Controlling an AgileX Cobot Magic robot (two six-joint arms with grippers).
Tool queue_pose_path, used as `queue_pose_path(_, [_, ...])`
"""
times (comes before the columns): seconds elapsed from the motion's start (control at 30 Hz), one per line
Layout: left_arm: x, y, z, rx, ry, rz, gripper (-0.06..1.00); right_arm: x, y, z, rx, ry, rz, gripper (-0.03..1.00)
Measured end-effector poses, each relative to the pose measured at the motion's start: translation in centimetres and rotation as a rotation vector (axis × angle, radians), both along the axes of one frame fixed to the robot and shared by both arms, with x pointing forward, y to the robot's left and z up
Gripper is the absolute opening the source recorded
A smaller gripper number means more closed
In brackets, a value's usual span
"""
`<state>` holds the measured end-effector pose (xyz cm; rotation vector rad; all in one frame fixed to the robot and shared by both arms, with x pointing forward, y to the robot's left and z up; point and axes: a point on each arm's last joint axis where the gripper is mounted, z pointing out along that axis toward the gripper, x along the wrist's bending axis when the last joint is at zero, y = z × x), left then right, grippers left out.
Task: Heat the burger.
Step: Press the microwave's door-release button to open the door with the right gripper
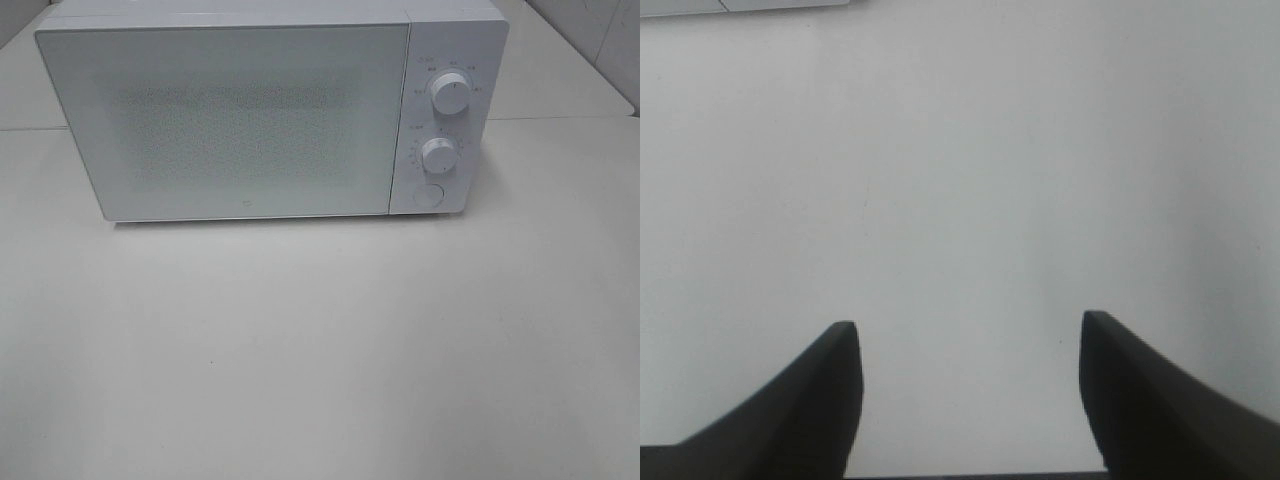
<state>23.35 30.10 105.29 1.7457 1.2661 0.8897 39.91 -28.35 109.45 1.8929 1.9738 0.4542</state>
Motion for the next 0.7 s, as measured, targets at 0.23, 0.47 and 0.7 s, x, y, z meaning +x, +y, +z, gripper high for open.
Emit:
queue_pose_path(0.23, [0.0, 0.0, 0.0, 0.0, 0.0, 0.0, 0.0, -4.4, -0.6, -1.8, 0.001, -0.013, -0.002, 0.6])
queue_pose_path(0.47, [0.0, 0.0, 0.0, 0.0, 0.0, 0.0, 0.0, -9.5, -1.4, -4.1, -0.005, -0.093, 0.026, 0.59])
queue_pose_path(0.7, [0.0, 0.0, 0.0, 0.0, 0.0, 0.0, 0.0, -13.3, -1.6, -4.7, 0.019, -0.318, 0.091, 0.57])
